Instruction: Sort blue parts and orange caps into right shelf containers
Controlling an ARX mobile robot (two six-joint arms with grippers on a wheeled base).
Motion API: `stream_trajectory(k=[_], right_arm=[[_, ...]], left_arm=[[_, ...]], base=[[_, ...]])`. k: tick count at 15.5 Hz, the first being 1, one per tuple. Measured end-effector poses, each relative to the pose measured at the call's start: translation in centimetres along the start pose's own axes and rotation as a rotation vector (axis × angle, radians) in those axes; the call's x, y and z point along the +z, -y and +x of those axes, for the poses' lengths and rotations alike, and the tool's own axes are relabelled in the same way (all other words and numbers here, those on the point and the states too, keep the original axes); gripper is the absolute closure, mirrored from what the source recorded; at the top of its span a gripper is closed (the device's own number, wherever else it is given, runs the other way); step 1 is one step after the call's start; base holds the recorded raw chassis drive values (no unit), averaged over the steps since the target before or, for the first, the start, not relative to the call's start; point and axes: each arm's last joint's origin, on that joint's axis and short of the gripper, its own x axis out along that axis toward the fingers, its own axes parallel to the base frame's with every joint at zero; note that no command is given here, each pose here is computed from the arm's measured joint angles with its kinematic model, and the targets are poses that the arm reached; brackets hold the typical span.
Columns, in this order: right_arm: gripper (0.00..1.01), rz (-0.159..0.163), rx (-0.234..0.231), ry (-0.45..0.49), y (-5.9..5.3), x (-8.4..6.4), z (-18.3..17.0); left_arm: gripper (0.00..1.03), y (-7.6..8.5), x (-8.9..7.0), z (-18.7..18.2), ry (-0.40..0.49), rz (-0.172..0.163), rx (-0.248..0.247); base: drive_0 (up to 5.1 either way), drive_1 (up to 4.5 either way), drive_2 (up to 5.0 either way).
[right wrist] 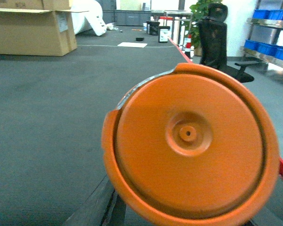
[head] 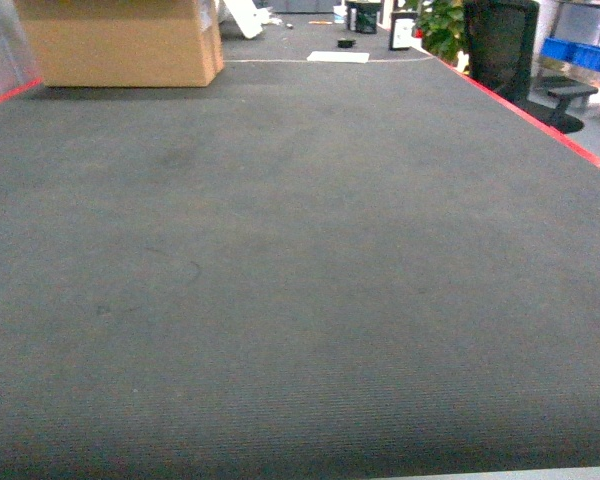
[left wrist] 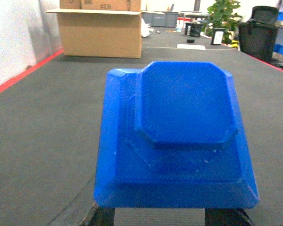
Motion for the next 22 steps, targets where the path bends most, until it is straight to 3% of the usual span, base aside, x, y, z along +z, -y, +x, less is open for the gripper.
stream_trajectory(k=[22], right_arm=[[0.61,0.0,0.0,0.0,0.0,0.0,0.0]], left_arm=[[0.6,0.01,0.0,0.0,0.0,0.0,-0.002]], base=[[-1.6,-1.64,-1.6]])
